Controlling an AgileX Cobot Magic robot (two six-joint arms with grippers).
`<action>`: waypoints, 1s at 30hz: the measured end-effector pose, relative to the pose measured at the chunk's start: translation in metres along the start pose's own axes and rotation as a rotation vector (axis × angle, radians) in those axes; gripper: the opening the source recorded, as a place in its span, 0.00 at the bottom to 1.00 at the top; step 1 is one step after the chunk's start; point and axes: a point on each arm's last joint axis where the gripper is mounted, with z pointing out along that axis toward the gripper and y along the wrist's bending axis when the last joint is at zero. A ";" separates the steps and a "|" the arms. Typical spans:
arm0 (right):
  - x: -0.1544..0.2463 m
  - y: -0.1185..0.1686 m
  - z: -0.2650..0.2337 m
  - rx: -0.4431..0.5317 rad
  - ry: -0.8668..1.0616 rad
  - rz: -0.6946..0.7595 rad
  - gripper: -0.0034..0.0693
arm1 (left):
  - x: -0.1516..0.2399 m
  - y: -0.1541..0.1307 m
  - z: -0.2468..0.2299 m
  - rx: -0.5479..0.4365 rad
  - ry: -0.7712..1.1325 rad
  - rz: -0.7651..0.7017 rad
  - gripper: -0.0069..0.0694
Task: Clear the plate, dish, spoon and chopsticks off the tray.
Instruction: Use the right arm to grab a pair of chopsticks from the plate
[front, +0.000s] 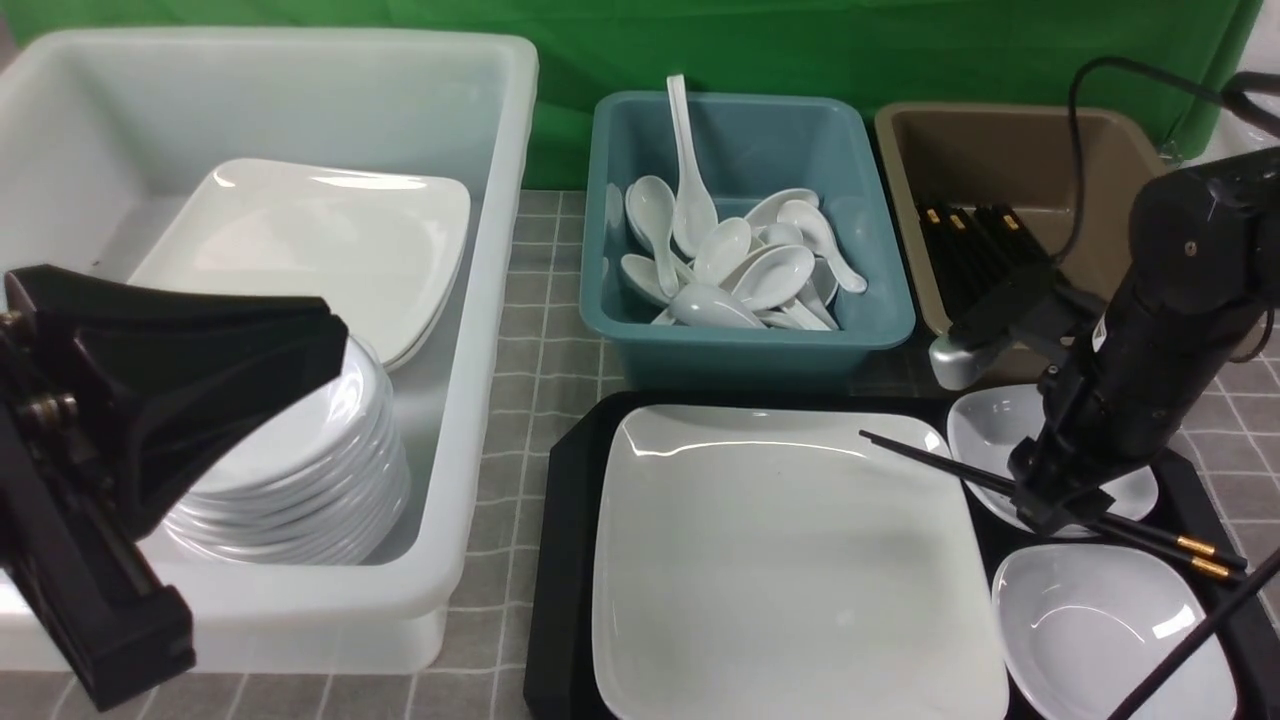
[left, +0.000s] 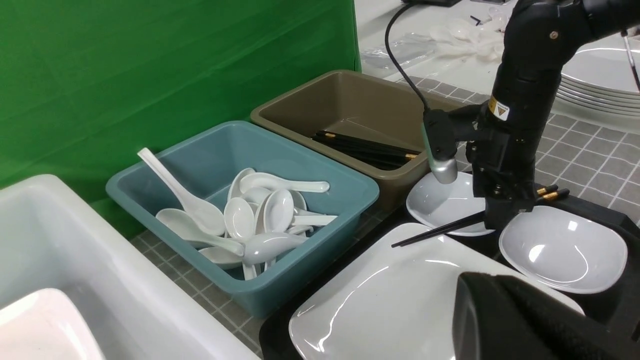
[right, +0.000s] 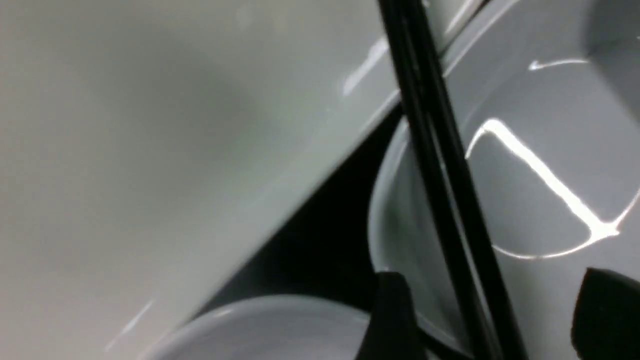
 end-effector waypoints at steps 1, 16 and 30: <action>0.001 -0.002 0.002 0.001 0.003 0.010 0.72 | 0.000 0.000 0.000 0.000 0.000 0.000 0.10; -0.001 -0.010 0.021 0.008 0.006 0.022 0.72 | 0.000 0.000 0.000 0.000 0.000 0.000 0.10; 0.000 -0.010 0.025 0.002 0.028 0.001 0.26 | 0.000 0.000 0.000 0.000 0.000 0.000 0.10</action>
